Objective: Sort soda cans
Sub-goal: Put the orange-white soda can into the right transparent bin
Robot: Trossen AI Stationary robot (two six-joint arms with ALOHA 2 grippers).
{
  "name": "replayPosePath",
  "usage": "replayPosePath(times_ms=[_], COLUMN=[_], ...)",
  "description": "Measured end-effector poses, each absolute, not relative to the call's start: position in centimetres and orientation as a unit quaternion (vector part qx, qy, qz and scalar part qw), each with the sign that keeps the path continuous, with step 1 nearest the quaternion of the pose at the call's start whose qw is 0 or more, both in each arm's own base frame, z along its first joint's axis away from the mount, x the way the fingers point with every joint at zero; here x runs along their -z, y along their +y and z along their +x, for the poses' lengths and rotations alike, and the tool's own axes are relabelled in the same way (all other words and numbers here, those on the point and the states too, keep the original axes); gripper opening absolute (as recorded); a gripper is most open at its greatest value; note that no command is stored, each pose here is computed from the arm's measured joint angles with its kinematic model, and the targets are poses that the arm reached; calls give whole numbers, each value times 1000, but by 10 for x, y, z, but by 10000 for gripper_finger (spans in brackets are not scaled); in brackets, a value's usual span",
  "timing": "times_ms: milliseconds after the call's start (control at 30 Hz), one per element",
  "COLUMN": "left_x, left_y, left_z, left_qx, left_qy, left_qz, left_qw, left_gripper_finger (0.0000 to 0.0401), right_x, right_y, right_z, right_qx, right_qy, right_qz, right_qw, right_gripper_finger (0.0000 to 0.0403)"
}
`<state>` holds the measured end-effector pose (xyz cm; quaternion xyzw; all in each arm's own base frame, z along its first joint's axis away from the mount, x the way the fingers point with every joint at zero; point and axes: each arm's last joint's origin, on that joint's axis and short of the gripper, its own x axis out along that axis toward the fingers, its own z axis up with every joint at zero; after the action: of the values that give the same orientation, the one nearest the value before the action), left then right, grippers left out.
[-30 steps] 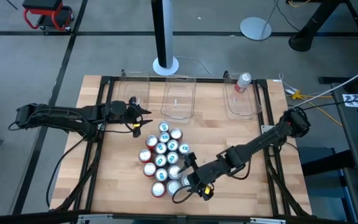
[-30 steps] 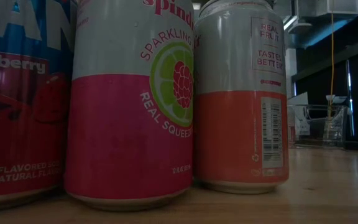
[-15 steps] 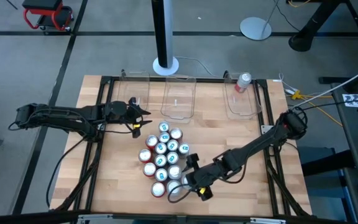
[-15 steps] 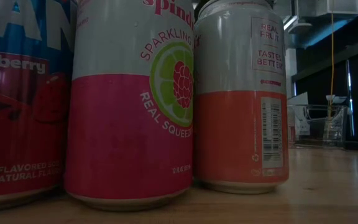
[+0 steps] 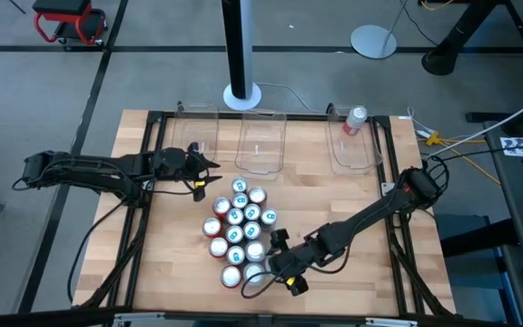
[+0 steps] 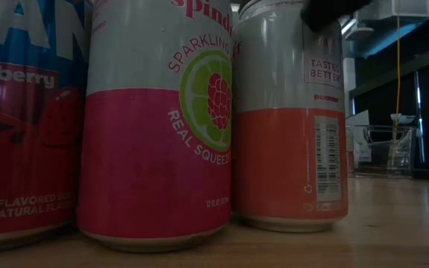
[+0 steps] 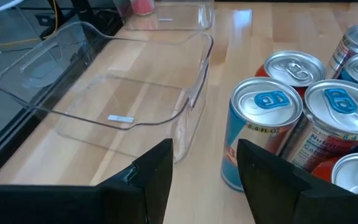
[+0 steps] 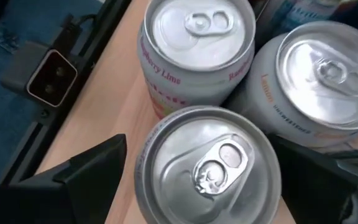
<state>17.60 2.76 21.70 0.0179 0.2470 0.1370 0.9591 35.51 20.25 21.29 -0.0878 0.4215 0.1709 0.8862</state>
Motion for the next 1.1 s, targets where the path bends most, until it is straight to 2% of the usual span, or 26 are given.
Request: replayPosePath(times_ms=[167,400,767,1100], left_x=[-216,-216,-216,-216], left_y=[28,28,28,28], left_z=[176,175,175,175], left_qx=[-137,-137,-137,-137], left_qy=[251,253,253,252], left_qz=[17,17,18,18], left_qw=[958,958,958,958], left_gripper_finger=[169,169,169,169], right_x=[-213,-213,-220,-263], right_y=[202,201,200,182], right_z=[355,355,346,317], right_qx=[-159,-152,-144,-94], right_qy=[420,422,423,426], right_qz=[-94,-99,-137,-169], right_qw=[888,888,884,884], right_gripper_finger=[361,292,298,292])
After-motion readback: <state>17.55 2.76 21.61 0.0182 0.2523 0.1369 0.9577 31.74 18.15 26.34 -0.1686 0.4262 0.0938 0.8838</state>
